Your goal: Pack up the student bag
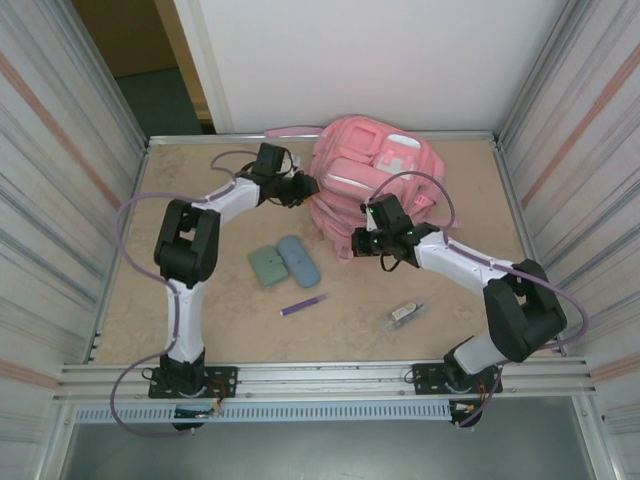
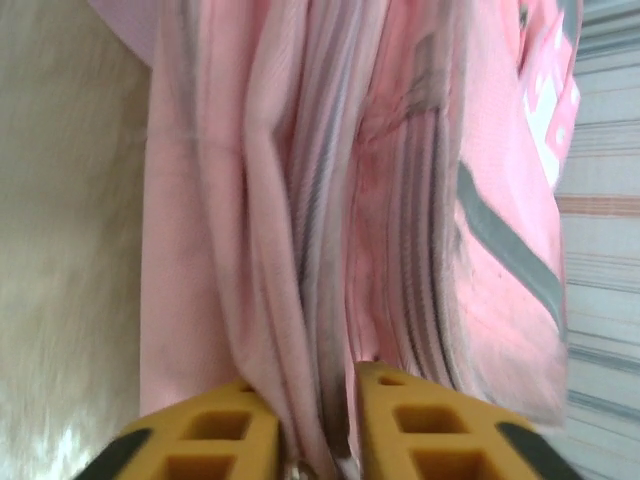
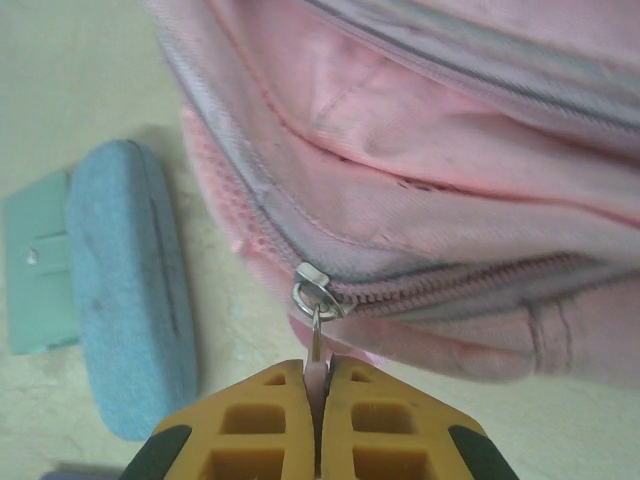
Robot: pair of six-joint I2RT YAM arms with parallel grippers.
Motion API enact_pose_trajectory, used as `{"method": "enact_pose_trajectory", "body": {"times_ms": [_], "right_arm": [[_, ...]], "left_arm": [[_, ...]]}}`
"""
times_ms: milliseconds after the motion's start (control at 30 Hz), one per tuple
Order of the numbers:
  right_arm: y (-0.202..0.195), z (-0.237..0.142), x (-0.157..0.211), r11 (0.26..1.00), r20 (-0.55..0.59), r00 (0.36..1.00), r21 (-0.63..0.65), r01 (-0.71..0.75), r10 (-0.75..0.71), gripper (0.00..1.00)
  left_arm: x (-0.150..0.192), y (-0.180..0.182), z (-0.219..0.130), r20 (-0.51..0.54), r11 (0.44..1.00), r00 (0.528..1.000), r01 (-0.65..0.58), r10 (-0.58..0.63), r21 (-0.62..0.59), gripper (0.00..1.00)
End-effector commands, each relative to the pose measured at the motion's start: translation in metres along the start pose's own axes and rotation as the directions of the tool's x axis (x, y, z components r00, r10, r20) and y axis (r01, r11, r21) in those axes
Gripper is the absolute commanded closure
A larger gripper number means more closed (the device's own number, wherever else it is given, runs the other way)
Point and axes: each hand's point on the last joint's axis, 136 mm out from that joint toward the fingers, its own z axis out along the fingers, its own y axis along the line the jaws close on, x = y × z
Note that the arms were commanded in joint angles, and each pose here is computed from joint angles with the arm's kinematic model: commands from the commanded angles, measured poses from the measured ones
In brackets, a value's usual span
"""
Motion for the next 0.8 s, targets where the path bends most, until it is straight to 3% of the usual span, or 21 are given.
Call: {"method": "enact_pose_trajectory", "body": {"times_ms": [0, 133, 333, 433, 567, 767], "right_arm": [[0.057, -0.002, -0.009, 0.991, -0.025, 0.999, -0.131, 0.028, -0.032, 1.00], [0.087, 0.014, -0.020, 0.983, -0.032, 0.996, -0.166, 0.075, -0.082, 1.00], [0.105, 0.031, -0.027, 0.973, -0.027, 0.999, -0.229, 0.033, -0.040, 1.00], [0.116, 0.038, -0.024, 0.967, -0.052, 0.998, -0.254, 0.029, -0.044, 1.00], [0.126, 0.048, -0.017, 0.962, -0.066, 0.995, -0.271, 0.048, -0.068, 1.00], [0.127, 0.050, -0.009, 0.961, -0.083, 0.994, -0.274, 0.044, -0.069, 1.00]], "left_arm": [[-0.024, 0.004, 0.011, 0.058, 0.998, 0.996, -0.068, 0.069, -0.007, 0.64], [-0.018, 0.012, -0.002, 0.056, 1.000, 0.998, 0.002, -0.003, 0.008, 0.55], [0.013, 0.040, -0.084, 0.141, 0.994, 0.990, 0.034, -0.019, -0.107, 0.44], [0.037, 0.044, -0.111, 0.160, 0.992, 0.986, 0.059, -0.042, -0.108, 0.40], [0.062, 0.032, -0.111, 0.118, 0.997, 0.992, 0.061, -0.054, -0.050, 0.40], [0.077, 0.017, -0.079, 0.050, 0.998, 0.997, 0.066, -0.065, -0.012, 0.40]]}}
